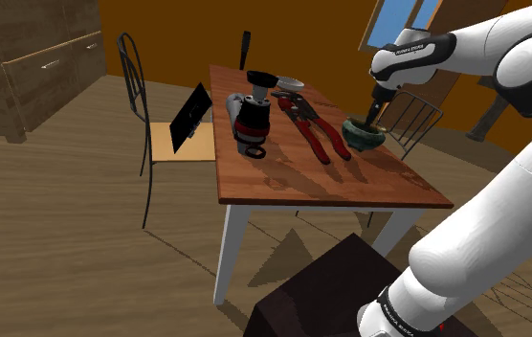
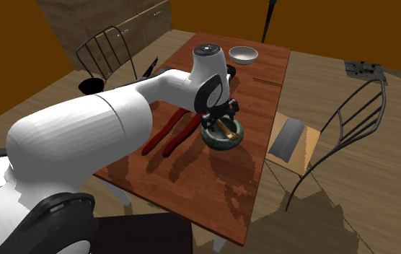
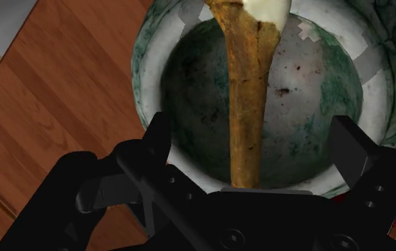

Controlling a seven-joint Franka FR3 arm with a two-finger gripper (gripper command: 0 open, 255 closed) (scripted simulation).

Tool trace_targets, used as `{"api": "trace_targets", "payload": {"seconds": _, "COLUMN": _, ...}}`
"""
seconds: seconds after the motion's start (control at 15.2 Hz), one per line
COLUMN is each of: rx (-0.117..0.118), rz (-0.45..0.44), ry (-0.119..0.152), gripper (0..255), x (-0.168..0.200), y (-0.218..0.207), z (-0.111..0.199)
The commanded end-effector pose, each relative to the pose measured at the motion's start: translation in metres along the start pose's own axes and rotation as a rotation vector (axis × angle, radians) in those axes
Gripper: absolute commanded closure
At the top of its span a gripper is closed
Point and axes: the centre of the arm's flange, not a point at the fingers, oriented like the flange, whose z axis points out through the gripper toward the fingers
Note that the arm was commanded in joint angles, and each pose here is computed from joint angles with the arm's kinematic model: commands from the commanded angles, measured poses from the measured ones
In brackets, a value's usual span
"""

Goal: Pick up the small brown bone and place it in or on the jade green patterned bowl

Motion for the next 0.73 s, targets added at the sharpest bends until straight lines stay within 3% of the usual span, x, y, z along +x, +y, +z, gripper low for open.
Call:
{"api": "trace_targets", "payload": {"seconds": 0.0, "rx": 0.000, "rz": 0.000, "ry": 0.000, "gripper": 0, "x": 0.000, "y": 0.000, "z": -0.013}}
{"api": "trace_targets", "payload": {"seconds": 0.2, "rx": 0.000, "rz": 0.000, "ry": 0.000, "gripper": 0, "x": 0.000, "y": 0.000, "z": -0.050}}
{"api": "trace_targets", "payload": {"seconds": 0.66, "rx": 0.000, "rz": 0.000, "ry": 0.000, "gripper": 0, "x": 0.000, "y": 0.000, "z": -0.050}}
